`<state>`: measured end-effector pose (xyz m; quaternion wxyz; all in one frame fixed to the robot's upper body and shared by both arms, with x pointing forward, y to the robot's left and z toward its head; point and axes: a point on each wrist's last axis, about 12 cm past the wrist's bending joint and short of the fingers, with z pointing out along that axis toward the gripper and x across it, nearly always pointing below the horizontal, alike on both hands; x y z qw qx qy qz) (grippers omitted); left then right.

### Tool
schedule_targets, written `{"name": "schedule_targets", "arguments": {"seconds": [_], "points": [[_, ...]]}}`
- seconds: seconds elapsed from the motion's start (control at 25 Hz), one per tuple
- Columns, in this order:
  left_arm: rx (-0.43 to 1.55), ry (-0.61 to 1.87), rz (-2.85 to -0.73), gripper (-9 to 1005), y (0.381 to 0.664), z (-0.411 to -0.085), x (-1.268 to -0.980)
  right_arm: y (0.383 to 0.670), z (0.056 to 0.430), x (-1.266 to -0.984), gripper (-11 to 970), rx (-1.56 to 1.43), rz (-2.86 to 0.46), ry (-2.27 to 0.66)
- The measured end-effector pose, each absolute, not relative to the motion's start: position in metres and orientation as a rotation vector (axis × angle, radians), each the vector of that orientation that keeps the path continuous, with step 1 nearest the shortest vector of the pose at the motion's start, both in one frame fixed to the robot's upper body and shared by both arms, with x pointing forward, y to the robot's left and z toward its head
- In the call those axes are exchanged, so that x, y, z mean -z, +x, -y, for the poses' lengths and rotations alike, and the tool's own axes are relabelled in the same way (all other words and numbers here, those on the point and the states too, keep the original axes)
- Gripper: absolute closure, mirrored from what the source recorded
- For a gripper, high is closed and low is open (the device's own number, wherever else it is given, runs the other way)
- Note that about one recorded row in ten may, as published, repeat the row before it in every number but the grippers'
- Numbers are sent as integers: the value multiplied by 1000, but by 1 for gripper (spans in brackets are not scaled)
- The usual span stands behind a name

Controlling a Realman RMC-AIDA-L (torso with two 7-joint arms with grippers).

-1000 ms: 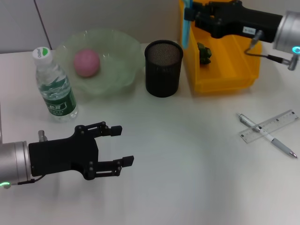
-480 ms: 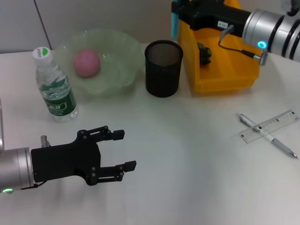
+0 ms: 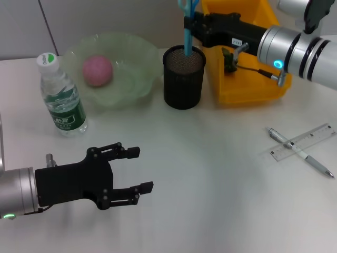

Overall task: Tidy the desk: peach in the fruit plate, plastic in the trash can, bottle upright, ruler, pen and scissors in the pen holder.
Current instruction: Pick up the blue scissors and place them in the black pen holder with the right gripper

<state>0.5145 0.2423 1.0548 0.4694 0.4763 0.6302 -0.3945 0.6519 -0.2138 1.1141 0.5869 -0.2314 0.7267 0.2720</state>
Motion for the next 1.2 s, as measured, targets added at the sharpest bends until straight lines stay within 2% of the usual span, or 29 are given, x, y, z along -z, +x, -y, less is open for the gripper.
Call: {"name": "schedule_targets", "arguments": {"seconds": [1.2], "points": [[960,1166,-1546,196,516,-245,-1056,650,206,-1104,742,-624,-1725,-537]]}}
